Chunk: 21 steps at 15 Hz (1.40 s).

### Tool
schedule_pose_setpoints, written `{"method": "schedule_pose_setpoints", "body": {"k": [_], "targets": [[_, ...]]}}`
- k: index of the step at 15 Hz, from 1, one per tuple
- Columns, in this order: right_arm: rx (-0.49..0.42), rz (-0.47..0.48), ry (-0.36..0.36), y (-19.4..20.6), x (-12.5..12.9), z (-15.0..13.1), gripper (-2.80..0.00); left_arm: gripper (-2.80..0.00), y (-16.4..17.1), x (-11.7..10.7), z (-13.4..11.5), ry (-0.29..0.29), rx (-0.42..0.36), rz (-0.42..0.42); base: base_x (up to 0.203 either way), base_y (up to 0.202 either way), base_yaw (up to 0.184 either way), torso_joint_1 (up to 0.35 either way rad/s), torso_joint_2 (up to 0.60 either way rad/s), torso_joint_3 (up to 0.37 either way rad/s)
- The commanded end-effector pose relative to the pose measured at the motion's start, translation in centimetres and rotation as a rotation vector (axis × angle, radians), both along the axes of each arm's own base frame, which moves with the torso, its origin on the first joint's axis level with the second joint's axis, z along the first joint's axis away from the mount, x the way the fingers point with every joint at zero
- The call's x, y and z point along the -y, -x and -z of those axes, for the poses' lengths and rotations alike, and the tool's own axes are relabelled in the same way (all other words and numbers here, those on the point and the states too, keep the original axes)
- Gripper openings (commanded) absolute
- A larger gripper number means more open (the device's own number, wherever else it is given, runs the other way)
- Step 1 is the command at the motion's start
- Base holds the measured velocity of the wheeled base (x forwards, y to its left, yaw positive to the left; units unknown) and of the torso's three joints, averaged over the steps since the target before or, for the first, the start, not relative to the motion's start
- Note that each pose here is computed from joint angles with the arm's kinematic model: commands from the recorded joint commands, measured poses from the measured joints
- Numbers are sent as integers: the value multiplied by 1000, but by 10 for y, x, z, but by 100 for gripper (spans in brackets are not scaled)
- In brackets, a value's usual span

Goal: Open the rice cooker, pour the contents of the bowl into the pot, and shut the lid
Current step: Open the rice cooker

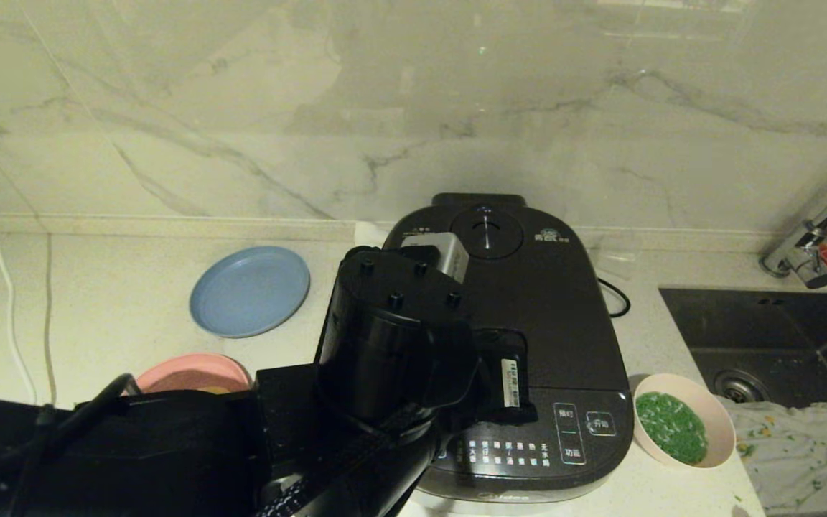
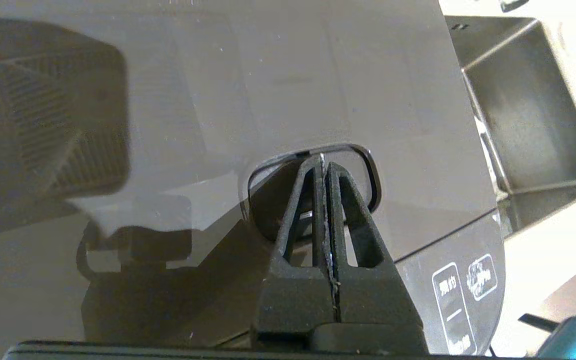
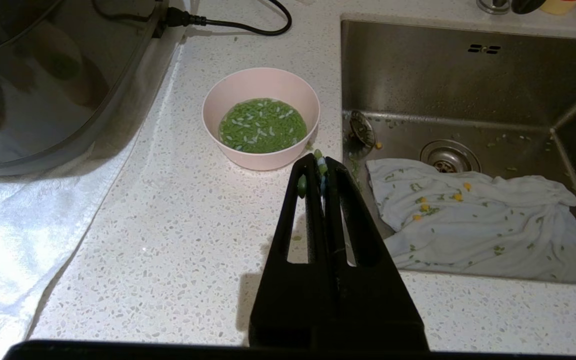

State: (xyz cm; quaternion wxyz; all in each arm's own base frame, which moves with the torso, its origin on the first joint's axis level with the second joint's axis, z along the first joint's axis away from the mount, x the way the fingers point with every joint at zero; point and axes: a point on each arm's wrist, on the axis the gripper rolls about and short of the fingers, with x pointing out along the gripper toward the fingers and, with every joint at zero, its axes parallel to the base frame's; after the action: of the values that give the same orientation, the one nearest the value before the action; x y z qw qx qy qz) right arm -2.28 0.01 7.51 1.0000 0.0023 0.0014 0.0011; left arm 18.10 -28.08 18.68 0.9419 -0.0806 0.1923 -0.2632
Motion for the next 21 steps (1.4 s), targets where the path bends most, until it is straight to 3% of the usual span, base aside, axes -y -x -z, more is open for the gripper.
{"method": "schedule_pose_setpoints", "body": {"k": [1, 5, 9, 11, 15, 18, 21], "targets": [[0, -1, 0, 0, 0, 0, -280, -280, 1, -2, -7, 22, 12, -6, 0, 0, 0, 0, 0, 0], [0, -1, 0, 0, 0, 0, -280, -280, 6, -12, -28, 81, 45, -8, 0, 0, 0, 0, 0, 0], [0, -1, 0, 0, 0, 0, -280, -280, 7, -13, -29, 82, 46, -8, 0, 0, 0, 0, 0, 0], [0, -1, 0, 0, 0, 0, -280, -280, 9, -19, -39, 109, 63, -13, 0, 0, 0, 0, 0, 0], [0, -1, 0, 0, 0, 0, -280, -280, 29, -53, -99, 249, 170, -11, 0, 0, 0, 0, 0, 0], [0, -1, 0, 0, 0, 0, -280, -280, 49, -85, -133, 293, 257, -3, 0, 0, 0, 0, 0, 0], [0, -1, 0, 0, 0, 0, -280, -280, 67, -114, -151, 313, 337, 2, 0, 0, 0, 0, 0, 0]]}}
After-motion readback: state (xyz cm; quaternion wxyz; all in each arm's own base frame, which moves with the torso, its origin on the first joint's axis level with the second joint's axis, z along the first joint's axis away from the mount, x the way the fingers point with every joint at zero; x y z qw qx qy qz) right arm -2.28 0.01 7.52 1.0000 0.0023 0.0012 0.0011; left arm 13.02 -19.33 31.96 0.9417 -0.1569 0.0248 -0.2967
